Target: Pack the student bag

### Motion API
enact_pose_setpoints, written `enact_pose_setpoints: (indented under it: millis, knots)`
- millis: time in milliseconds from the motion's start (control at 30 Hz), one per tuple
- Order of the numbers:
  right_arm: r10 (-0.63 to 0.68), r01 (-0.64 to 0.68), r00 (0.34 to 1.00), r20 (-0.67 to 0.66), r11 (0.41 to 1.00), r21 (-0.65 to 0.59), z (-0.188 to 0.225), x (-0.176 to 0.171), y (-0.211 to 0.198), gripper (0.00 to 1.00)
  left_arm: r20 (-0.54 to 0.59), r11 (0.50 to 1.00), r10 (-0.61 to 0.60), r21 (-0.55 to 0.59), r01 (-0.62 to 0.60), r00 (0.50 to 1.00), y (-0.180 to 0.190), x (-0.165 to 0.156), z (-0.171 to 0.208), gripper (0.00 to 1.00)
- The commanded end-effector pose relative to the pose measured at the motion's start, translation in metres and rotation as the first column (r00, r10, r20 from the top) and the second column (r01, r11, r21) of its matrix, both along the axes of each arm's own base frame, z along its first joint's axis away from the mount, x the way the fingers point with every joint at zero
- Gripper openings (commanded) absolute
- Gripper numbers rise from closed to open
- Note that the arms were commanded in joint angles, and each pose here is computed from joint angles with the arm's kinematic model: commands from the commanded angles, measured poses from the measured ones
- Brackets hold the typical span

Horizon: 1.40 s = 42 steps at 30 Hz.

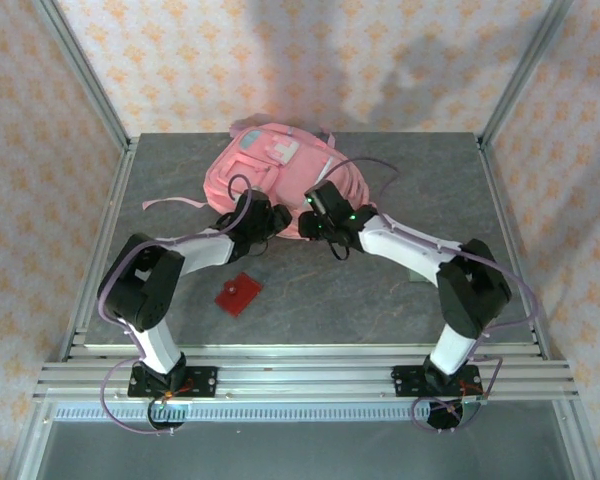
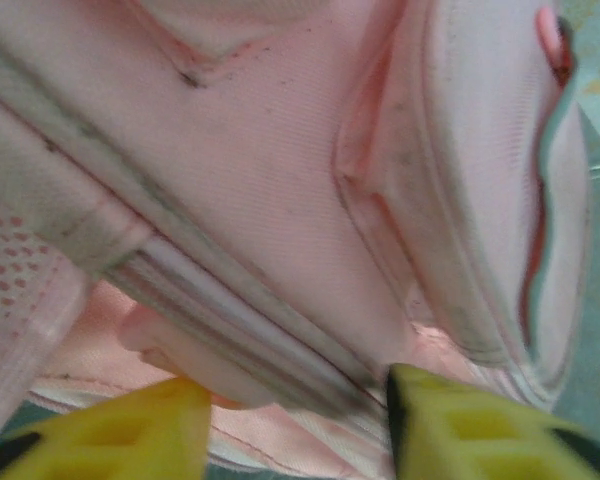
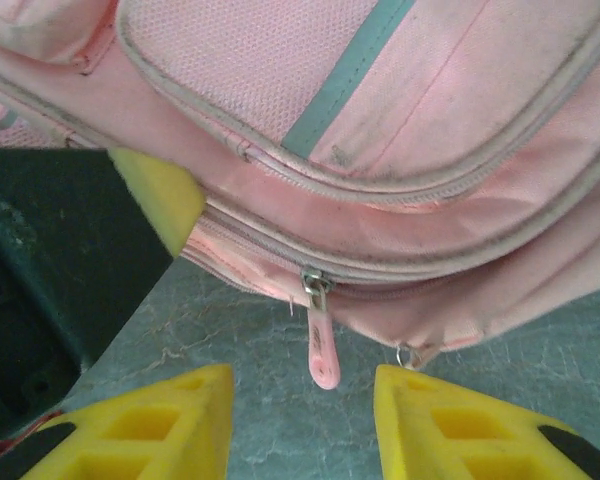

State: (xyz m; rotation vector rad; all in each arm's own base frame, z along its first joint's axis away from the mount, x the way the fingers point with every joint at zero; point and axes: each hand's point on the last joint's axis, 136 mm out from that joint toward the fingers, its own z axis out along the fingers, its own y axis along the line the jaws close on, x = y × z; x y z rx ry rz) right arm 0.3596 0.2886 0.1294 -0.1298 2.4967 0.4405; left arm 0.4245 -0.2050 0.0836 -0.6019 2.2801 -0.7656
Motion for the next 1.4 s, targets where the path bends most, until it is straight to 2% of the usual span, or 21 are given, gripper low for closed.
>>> enact_pose_setpoints:
  millis: [0,67,133,200,400,600,700,833,967,1067,1200,1233,1367]
  knots:
    - [-0.004,0.006,1.0,0.029,0.999,-0.038,-0.003,0.015,0.001,0.41,0.047,0.999,0.031,-0.009,-0.031,0.998,0.001,0.017,0.01,0.23]
    - [0.002,-0.001,1.0,0.015,0.999,-0.042,-0.011,0.016,0.002,0.41,0.045,0.999,0.024,-0.023,-0.023,0.999,-0.001,0.017,0.009,0.1]
    - [0.001,0.0,1.0,0.006,0.999,-0.052,-0.018,0.019,0.003,0.41,0.041,0.999,0.019,-0.028,-0.018,0.999,-0.001,0.016,0.007,0.08]
    - [0.004,-0.004,1.0,-0.006,0.999,-0.054,-0.025,0.021,0.005,0.4,0.046,0.999,0.012,-0.035,-0.01,0.999,-0.003,0.015,0.009,0.01]
    - [0.024,-0.025,0.998,-0.06,1.0,-0.014,-0.044,0.019,0.017,0.36,0.061,0.999,0.0,-0.052,0.003,0.998,-0.005,0.015,0.015,0.0]
    - [-0.012,0.011,0.998,-0.064,1.0,-0.023,-0.057,0.027,0.018,0.37,0.073,0.996,-0.013,-0.082,0.019,0.997,-0.01,0.015,0.021,0.0]
    - [-0.038,0.036,0.997,-0.068,0.999,-0.032,-0.06,0.034,0.021,0.33,0.078,0.995,-0.016,-0.096,0.023,0.997,-0.012,0.015,0.022,0.0]
    - [-0.074,0.07,0.995,-0.071,0.995,-0.065,-0.071,0.039,0.016,0.16,0.079,0.995,-0.011,-0.094,0.018,0.997,-0.011,0.015,0.022,0.0]
    - [-0.104,0.096,0.991,-0.09,0.992,-0.086,-0.081,0.036,0.01,0.06,0.076,0.995,-0.006,-0.094,0.014,0.997,-0.009,0.016,0.021,0.0]
    - [-0.113,0.105,0.989,-0.097,0.991,-0.083,-0.084,0.032,0.008,0.07,0.079,0.995,-0.001,-0.096,0.009,0.997,-0.007,0.017,0.021,0.0]
    - [-0.098,0.09,0.99,-0.105,0.993,-0.075,-0.089,0.025,0.015,0.24,0.08,0.995,-0.001,-0.102,0.009,0.997,-0.007,0.017,0.021,0.0]
    - [-0.097,0.087,0.99,-0.106,0.992,-0.088,-0.092,0.023,0.016,0.26,0.079,0.994,-0.001,-0.104,0.01,0.997,-0.008,0.017,0.021,0.0]
    - [-0.107,0.092,0.989,-0.101,0.986,-0.138,-0.105,0.018,0.019,0.23,0.082,0.995,-0.001,-0.103,0.009,0.997,-0.007,0.018,0.022,0.0]
